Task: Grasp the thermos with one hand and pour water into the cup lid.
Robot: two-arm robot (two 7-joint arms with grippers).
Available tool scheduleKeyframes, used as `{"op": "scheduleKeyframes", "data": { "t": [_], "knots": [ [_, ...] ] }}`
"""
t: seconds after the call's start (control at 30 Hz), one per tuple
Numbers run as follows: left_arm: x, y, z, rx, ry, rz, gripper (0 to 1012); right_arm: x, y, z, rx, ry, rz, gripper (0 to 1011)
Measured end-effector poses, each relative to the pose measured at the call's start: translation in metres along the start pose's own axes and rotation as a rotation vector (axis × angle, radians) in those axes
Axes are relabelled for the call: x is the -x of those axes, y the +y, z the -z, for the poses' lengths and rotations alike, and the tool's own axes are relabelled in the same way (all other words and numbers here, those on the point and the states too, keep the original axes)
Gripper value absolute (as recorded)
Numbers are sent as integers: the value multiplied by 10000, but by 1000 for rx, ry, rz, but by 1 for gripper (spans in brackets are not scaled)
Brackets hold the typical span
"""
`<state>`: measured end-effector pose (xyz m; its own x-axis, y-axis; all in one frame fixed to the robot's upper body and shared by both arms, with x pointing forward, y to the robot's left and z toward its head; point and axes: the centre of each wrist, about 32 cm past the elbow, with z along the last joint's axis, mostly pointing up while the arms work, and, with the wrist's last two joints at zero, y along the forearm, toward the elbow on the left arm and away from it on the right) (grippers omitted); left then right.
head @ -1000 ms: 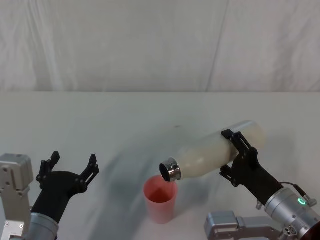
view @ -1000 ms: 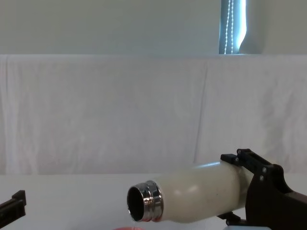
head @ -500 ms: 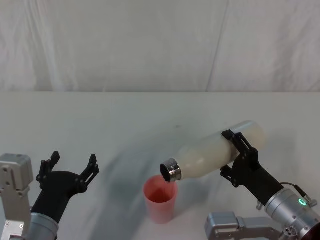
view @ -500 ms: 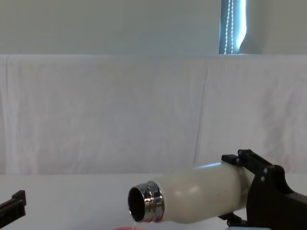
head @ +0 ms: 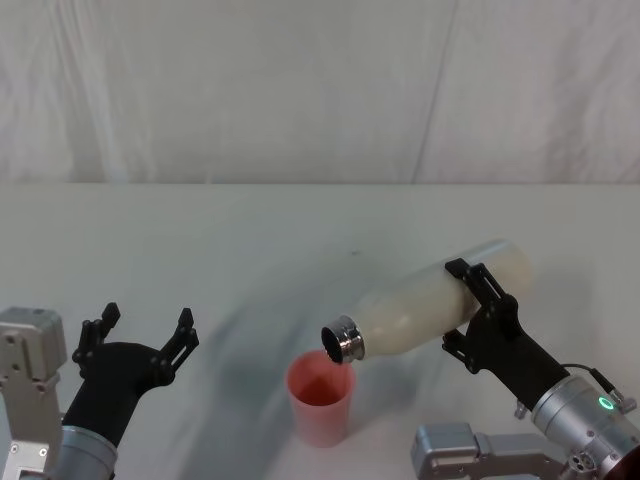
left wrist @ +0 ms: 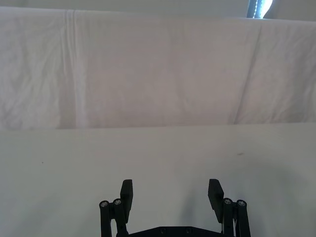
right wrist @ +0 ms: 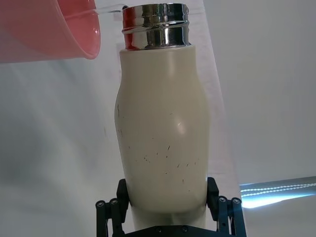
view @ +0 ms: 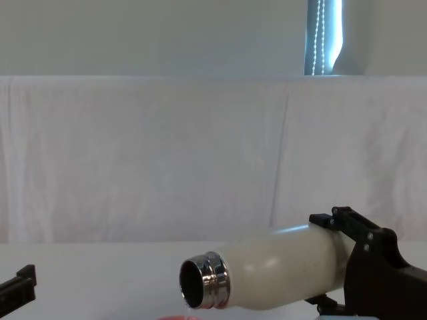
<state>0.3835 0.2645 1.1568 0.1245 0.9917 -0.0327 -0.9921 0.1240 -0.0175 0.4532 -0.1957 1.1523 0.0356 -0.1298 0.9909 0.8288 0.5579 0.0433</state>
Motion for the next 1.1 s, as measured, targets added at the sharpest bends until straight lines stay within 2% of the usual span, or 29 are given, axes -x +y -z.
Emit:
{"op": "scheduleKeyframes", "data": {
  "t": [1.1],
  "knots": [
    [0, 0, 0, 0, 0, 0, 1001, 2, 9, -4, -1, -3, -1, 955]
  ]
}}
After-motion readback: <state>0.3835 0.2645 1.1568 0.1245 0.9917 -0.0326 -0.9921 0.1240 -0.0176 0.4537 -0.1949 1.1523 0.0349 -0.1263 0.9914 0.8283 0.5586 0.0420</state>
